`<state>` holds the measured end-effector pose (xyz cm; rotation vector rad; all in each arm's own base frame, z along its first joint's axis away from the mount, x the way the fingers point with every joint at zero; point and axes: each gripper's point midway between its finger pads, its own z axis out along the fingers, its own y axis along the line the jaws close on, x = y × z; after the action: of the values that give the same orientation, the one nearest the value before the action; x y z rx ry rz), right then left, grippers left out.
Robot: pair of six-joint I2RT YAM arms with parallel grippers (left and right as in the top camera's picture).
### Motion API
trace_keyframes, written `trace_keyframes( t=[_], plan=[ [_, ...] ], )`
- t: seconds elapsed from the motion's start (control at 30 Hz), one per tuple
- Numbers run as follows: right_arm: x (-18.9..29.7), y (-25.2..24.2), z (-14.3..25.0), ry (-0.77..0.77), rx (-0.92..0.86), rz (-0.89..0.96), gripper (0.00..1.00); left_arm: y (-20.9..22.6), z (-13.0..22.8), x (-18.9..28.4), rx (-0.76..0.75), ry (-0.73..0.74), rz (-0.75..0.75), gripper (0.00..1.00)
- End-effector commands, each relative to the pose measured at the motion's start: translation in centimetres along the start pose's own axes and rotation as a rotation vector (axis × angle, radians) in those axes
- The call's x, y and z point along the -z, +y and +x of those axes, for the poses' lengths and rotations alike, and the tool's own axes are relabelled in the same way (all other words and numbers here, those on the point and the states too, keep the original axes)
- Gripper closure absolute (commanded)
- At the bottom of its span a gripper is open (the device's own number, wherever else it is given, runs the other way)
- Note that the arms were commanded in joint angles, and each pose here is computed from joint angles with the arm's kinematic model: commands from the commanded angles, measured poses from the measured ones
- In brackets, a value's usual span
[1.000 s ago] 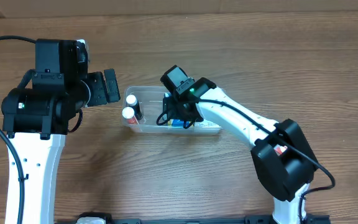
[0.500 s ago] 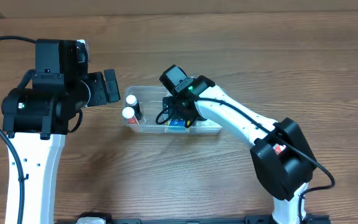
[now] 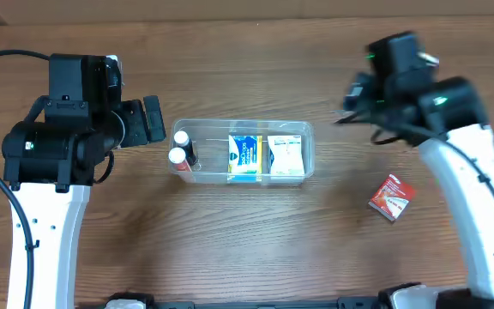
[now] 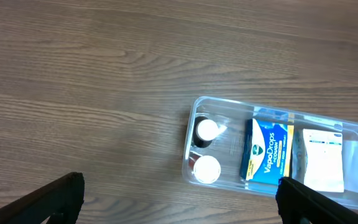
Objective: Pack container
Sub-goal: 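Grasp the red-and-white box with the right gripper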
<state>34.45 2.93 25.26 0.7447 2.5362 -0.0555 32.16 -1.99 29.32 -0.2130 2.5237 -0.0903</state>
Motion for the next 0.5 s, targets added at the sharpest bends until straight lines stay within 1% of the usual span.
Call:
trace_keyframes(
  t=[0.0,0.13,0.23,0.33,0.47],
  plan=[
    [-3.0,-4.8,0.3,0.094,-0.074,0.108,0.00,0.2,-0.6,0.2,0.014,-0.015,-0.009,0.00],
    [-7.6,-10.0,3.3,0.219,-0.157,0.215,0.00,0.2,-0.6,0.2,0.014,-0.014,-0.009,0.00],
    [-11.8,-11.0,6.7,0.322,-0.160,0.148,0.00,0.2,-0.6,0.2,0.015,-0.014,-0.009,0.00],
    [-14.3,-12.4,9.2,0.359,-0.185,0.157,0.00,0.2,-0.6,0.2,0.015,-0.014,-0.009,0.00],
    [-16.8,-13.4,12.0,0.370,-0.187,0.165,0.00,0.2,-0.6,0.2,0.015,-0.014,-0.009,0.00]
  ],
)
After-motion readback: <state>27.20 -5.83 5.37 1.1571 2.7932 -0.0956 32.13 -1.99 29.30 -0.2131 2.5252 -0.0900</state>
